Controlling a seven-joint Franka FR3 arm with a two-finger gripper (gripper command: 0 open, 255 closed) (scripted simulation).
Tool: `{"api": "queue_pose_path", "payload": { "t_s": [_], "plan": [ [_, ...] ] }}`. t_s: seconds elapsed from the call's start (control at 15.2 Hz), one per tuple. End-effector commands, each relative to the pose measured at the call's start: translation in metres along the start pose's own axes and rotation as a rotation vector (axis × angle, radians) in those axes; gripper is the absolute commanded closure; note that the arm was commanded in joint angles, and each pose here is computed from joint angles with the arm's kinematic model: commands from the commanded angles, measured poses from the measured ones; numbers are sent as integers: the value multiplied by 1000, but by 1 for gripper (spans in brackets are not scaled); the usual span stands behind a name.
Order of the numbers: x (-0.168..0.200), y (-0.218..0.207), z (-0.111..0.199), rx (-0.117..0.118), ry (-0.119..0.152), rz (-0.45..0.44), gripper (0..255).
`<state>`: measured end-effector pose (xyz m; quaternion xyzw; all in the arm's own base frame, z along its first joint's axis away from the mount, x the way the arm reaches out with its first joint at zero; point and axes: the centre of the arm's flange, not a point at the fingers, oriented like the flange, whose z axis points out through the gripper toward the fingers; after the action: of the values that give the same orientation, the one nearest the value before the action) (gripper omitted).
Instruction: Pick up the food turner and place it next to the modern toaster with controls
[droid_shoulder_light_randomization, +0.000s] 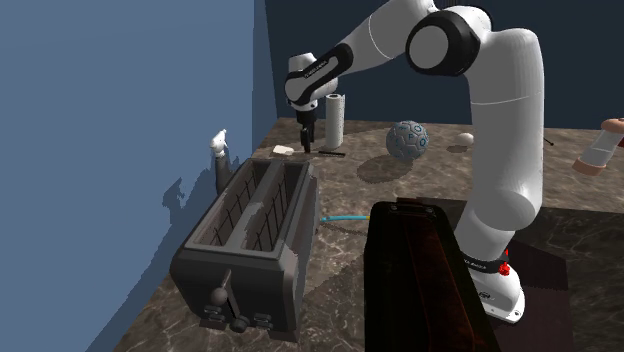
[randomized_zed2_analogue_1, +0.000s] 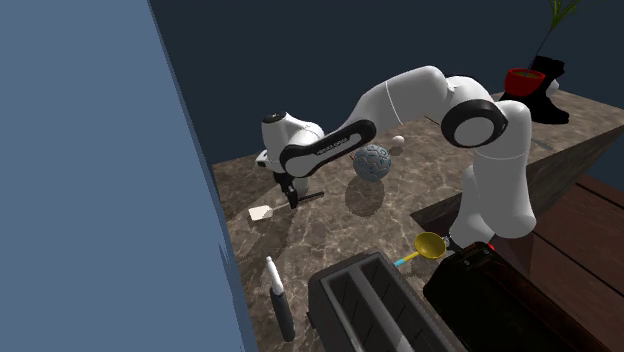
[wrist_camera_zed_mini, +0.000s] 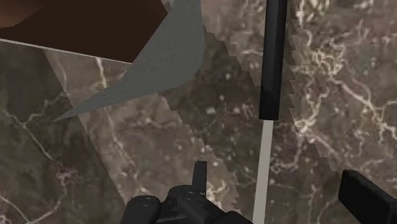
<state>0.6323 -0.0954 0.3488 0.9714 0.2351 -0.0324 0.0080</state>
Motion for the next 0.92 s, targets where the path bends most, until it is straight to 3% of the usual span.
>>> {"api": "queue_pose_path", "payload": {
  "t_s": [0.0,0.46,0.53,0.86],
  "plan": [
    [0,0,10,0,0,0,0],
    [0,0,10,0,0,0,0],
    [0,0,10,0,0,0,255],
    [0,0,10,0,0,0,255]
  ]
}}
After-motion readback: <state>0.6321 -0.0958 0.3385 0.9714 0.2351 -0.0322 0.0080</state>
